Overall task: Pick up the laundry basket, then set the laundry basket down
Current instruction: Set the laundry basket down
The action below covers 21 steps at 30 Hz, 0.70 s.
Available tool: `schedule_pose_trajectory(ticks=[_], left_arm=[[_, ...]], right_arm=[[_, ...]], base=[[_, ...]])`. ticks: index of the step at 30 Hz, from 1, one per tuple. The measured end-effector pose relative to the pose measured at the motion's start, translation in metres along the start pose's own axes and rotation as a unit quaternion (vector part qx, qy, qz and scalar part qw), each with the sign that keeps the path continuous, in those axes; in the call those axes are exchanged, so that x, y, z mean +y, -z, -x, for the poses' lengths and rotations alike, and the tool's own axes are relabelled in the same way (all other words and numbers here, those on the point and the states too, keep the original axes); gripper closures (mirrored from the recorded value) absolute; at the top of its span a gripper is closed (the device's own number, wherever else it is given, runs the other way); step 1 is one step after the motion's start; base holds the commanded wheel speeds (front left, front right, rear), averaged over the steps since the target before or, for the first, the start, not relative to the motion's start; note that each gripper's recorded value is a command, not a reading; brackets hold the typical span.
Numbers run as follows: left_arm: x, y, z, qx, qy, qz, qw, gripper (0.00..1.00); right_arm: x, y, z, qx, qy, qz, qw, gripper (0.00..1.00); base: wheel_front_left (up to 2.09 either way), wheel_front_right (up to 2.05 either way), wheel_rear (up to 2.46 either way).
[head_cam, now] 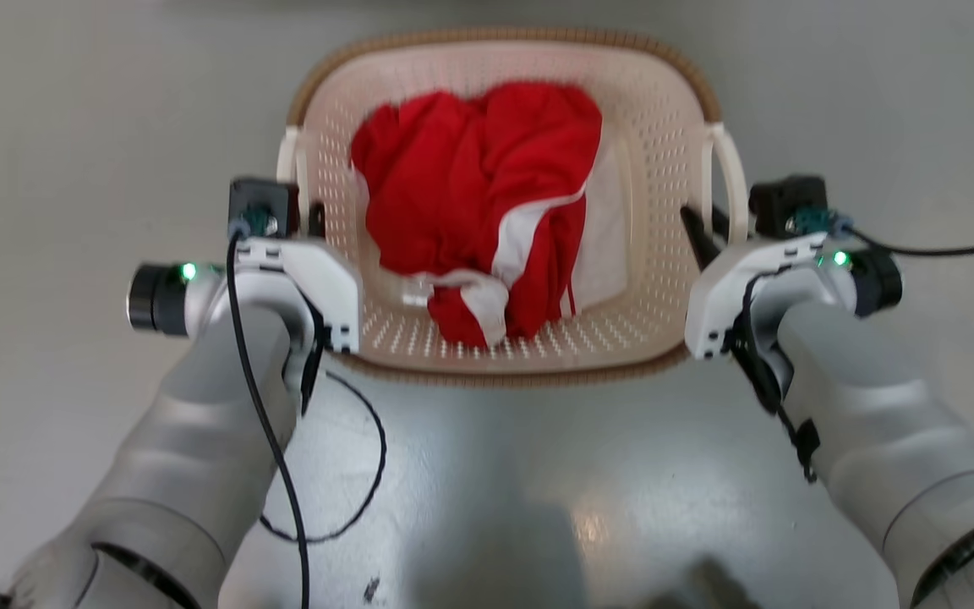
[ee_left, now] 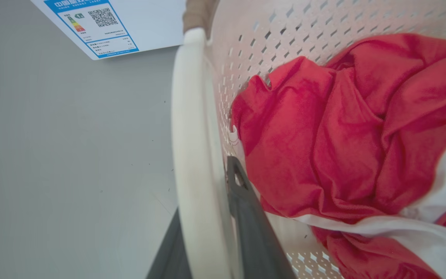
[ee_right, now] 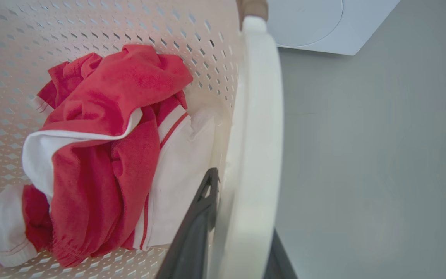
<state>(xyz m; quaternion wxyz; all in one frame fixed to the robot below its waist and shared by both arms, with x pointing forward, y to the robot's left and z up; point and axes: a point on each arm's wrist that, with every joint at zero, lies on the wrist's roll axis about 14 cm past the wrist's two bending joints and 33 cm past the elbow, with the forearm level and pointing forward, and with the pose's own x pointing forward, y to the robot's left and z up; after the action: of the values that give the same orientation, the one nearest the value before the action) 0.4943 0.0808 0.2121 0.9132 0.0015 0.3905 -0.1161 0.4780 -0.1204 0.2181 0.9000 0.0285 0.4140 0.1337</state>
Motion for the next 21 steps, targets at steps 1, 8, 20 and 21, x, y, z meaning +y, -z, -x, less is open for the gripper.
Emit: schedule_pose_trajectory(ticks=[1, 8, 20, 21], left_arm=[[0.001, 0.001, -0.005, 0.001, -0.002, 0.0, 1.0, 1.0], [0.01, 0.01, -0.033, 0.005, -0.007, 0.003, 1.0, 1.0], [0.022, 0.023, -0.048, 0.005, -0.025, 0.019, 0.999, 1.0], [0.022, 0.023, -0.05, 0.004, -0.025, 0.02, 0.999, 1.0]], right_arm=[[-0.001, 0.001, -0.005, 0.001, -0.001, 0.0, 1.0, 1.0], [-0.007, 0.012, -0.038, 0.013, -0.002, 0.004, 1.0, 1.0], [-0.012, 0.018, -0.067, 0.016, -0.008, 0.019, 1.0, 1.0], [-0.012, 0.018, -0.069, 0.016, -0.008, 0.02, 1.0, 1.0]], base=[[0.0, 0.0, 0.0], [0.0, 0.0, 0.0], [0.0, 0.0, 0.0], [0.0, 0.0, 0.0]])
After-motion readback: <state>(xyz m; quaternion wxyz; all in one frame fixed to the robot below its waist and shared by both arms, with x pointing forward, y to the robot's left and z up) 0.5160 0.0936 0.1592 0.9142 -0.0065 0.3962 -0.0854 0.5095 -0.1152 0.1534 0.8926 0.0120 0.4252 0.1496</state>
